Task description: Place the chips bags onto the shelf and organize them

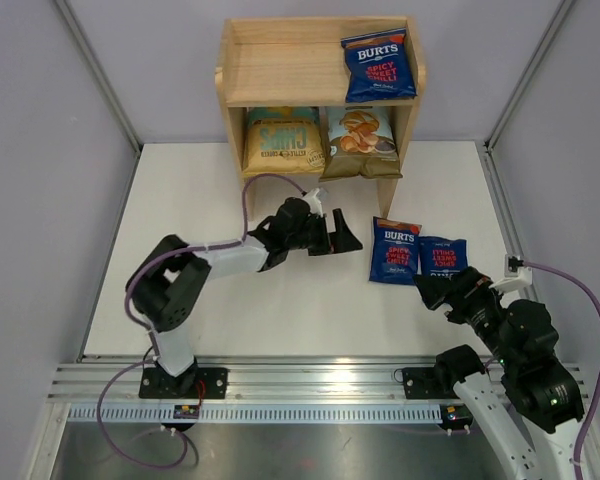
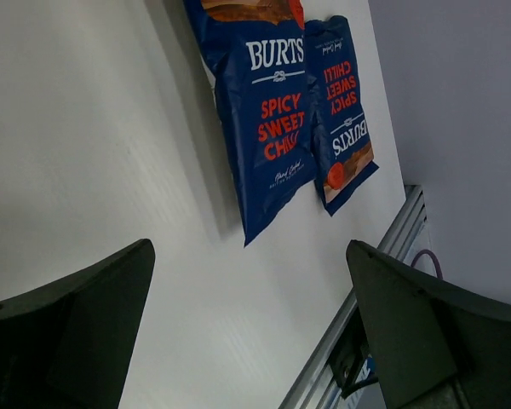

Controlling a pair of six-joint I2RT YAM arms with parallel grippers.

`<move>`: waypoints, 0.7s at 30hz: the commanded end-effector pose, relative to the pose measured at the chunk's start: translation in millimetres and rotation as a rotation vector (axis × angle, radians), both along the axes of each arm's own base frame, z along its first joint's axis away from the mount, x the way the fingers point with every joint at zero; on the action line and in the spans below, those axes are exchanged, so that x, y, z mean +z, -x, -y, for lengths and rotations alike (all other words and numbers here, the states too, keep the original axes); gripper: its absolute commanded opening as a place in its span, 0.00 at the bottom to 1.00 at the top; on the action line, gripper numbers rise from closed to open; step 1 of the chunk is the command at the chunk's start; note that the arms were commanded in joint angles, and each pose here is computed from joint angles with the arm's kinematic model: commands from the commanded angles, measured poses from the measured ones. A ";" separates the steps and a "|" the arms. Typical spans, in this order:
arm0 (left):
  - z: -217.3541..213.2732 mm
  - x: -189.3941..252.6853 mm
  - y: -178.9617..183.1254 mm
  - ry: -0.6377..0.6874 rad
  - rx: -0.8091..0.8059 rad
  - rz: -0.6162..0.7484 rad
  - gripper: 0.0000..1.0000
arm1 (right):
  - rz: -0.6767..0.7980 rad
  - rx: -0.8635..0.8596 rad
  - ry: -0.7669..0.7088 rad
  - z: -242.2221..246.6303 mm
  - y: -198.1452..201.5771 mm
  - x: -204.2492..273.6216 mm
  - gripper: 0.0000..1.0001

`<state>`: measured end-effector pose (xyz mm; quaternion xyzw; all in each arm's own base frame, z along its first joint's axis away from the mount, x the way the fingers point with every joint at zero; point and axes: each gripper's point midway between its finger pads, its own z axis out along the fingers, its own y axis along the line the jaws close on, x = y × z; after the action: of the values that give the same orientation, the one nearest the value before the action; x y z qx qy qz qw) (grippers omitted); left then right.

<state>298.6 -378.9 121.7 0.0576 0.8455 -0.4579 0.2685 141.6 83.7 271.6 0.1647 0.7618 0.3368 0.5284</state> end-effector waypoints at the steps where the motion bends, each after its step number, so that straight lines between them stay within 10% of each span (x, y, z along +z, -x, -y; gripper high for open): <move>1: 42.8 10.3 -13.1 0.114 -0.040 0.019 0.99 | -0.020 0.045 -0.035 -6.9 10.3 1.2 0.99; 17: 129.0 -71.3 -32.1 0.138 -0.126 -0.157 0.75 | -0.027 0.131 -0.102 -21.5 23.0 2.5 0.99; 21: 133.5 -75.1 -32.8 0.162 -0.128 -0.176 0.39 | 0.006 0.123 -0.107 -18.5 26.1 6.3 0.99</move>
<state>334.2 -502.6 42.0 0.0418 0.8333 -0.5228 0.1746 121.1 100.8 270.8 0.1506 0.7615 0.3941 0.4920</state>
